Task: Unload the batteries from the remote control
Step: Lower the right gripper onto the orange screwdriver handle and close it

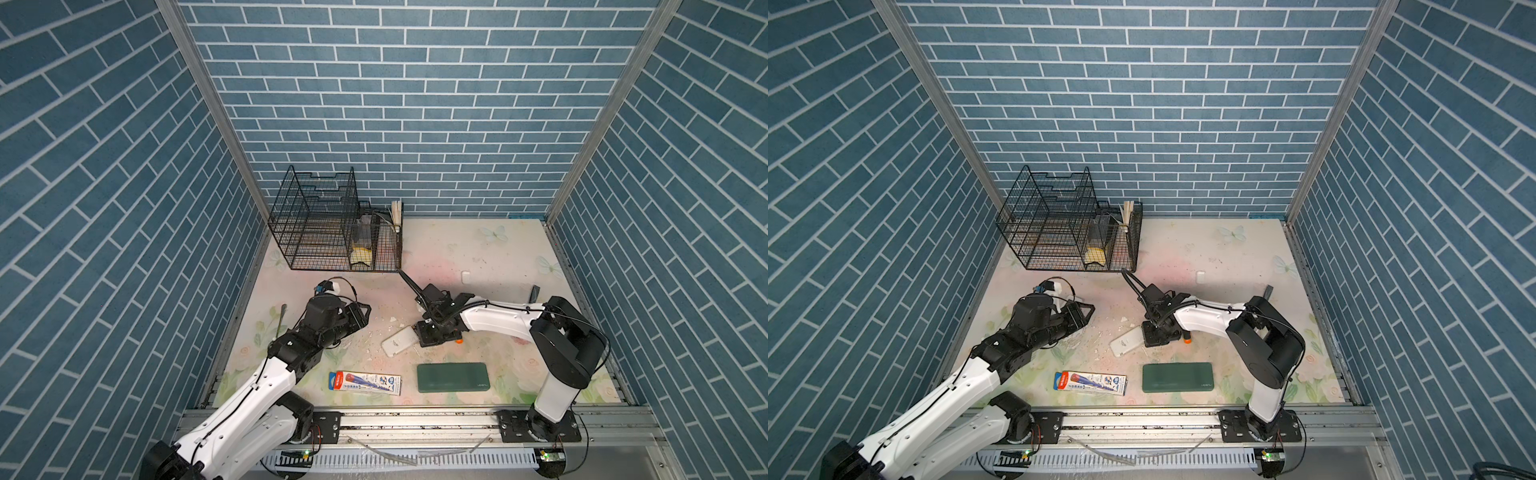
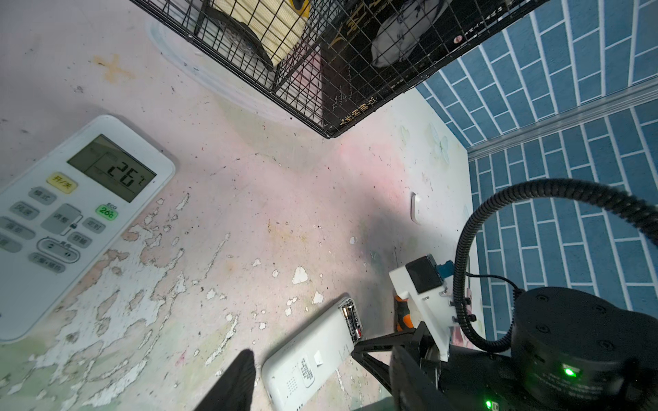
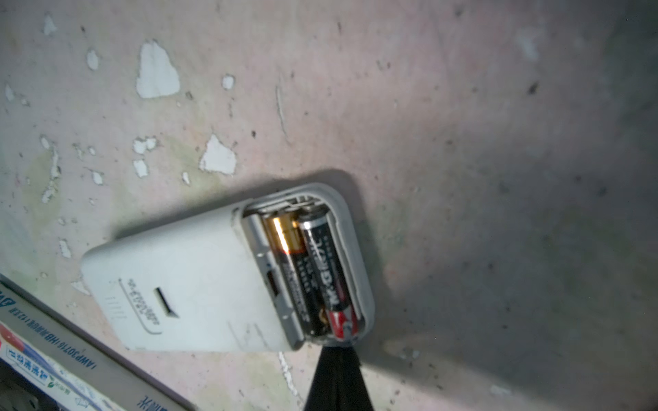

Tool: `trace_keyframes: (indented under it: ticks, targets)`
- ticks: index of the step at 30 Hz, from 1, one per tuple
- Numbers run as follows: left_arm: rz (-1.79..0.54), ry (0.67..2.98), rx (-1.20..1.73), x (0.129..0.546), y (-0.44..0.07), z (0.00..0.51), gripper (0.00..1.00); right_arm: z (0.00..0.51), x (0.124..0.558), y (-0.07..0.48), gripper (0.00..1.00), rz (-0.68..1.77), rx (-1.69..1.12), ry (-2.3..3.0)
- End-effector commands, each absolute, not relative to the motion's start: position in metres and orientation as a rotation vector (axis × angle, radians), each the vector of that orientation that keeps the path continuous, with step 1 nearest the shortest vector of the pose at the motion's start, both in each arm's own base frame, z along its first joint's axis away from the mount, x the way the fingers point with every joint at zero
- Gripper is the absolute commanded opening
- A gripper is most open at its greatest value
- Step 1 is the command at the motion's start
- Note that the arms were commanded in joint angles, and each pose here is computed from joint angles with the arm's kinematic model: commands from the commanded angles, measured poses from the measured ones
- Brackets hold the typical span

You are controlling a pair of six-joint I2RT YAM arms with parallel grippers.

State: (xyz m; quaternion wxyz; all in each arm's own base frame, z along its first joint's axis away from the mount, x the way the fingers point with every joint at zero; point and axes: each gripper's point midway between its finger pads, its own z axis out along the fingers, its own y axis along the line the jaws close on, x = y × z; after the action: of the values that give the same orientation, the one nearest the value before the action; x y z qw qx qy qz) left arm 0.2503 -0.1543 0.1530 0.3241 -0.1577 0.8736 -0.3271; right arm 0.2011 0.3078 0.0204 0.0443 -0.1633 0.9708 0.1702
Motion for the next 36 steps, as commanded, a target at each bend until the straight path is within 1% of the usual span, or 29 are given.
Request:
trace_keyframes:
  ticks: [1, 8, 12, 14, 15, 17, 19, 22, 26, 30, 32, 36]
  targets:
    - [-0.844, 2.315, -0.415, 0.247, -0.151, 0.144, 0.62, 0.020, 0.206, 0.317, 0.00, 0.528, -0.508, 2.966]
    - [-0.857, 2.318, -0.428, 0.248, -0.152, 0.140, 0.62, 0.024, 0.210, 0.318, 0.00, 0.530, -0.503, 2.952]
    - [-0.865, 2.303, -0.422, 0.251, -0.153, 0.144, 0.62, 0.040, 0.210, 0.303, 0.00, 0.466, -0.481, 2.928]
    - [-0.863, 2.298, -0.413, 0.254, -0.153, 0.148, 0.62, 0.052, 0.210, 0.294, 0.05, 0.441, -0.478, 2.913]
    - [-0.864, 2.299, -0.404, 0.255, -0.155, 0.150, 0.62, 0.060, 0.211, 0.288, 0.11, 0.427, -0.472, 2.900]
    - [-0.861, 2.298, -0.386, 0.259, -0.157, 0.154, 0.62, 0.071, 0.210, 0.281, 0.18, 0.425, -0.473, 2.889]
    - [-0.860, 2.292, -0.368, 0.264, -0.159, 0.160, 0.62, 0.081, 0.214, 0.266, 0.30, 0.379, -0.453, 2.870]
    - [-0.863, 2.277, -0.344, 0.270, -0.163, 0.169, 0.62, 0.088, 0.218, 0.242, 0.40, 0.346, -0.395, 2.867]
    - [-0.868, 2.259, -0.320, 0.278, -0.168, 0.179, 0.62, 0.084, 0.220, 0.214, 0.47, 0.348, -0.313, 2.892]
    - [-0.867, 2.252, -0.297, 0.286, -0.172, 0.186, 0.62, 0.076, 0.226, 0.196, 0.51, 0.346, -0.264, 2.899]
    - [-0.860, 2.263, -0.288, 0.288, -0.174, 0.184, 0.62, 0.072, 0.224, 0.197, 0.53, 0.394, -0.272, 2.912]
    - [-0.869, 2.272, -0.294, 0.294, -0.177, 0.178, 0.62, 0.060, 0.223, 0.197, 0.54, 0.390, -0.301, 2.947]
